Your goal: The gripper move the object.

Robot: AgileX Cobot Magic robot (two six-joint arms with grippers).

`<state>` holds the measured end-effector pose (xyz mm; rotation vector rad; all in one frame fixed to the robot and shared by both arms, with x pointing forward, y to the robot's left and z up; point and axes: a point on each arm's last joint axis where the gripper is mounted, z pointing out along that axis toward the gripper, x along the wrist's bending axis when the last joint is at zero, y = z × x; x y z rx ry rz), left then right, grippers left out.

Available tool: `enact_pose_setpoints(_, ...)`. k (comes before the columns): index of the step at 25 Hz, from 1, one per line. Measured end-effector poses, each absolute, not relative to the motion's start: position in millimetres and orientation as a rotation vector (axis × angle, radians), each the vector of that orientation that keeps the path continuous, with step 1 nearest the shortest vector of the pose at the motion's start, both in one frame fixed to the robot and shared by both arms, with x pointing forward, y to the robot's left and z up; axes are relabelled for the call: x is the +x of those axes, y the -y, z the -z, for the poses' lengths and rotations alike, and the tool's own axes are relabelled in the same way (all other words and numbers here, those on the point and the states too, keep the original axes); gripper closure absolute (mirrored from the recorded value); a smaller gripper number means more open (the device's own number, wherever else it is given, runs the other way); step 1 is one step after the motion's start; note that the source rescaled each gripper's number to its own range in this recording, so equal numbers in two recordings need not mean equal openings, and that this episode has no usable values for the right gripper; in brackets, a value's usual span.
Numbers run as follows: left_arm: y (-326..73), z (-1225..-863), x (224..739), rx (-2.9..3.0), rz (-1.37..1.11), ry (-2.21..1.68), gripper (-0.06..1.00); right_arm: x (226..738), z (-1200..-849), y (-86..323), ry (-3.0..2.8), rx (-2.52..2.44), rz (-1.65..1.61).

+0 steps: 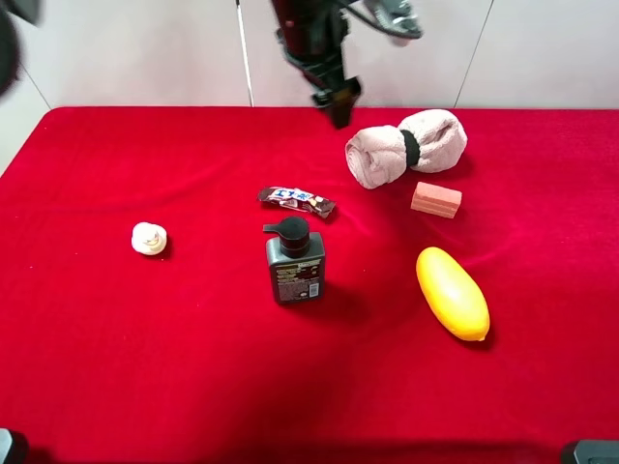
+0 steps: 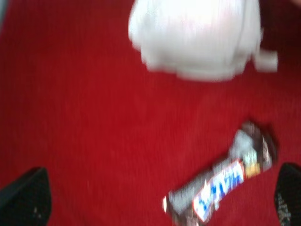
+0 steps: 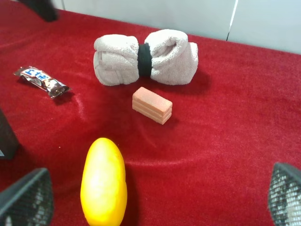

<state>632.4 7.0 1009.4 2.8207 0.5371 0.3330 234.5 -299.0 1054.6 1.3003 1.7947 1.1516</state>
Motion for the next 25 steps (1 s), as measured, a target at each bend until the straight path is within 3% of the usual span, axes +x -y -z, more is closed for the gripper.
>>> enact_pose_setpoints(16,-117,-1053,552,2.893,-0.294,-0.880,0.05,234,-1055,299,-1.795,1.300,-1.152)
enact_pose_setpoints(25,-178,-1043,477,2.872,-0.207,-1.166,0.05,234,-1055,299,-1.796,1.301,-1.151)
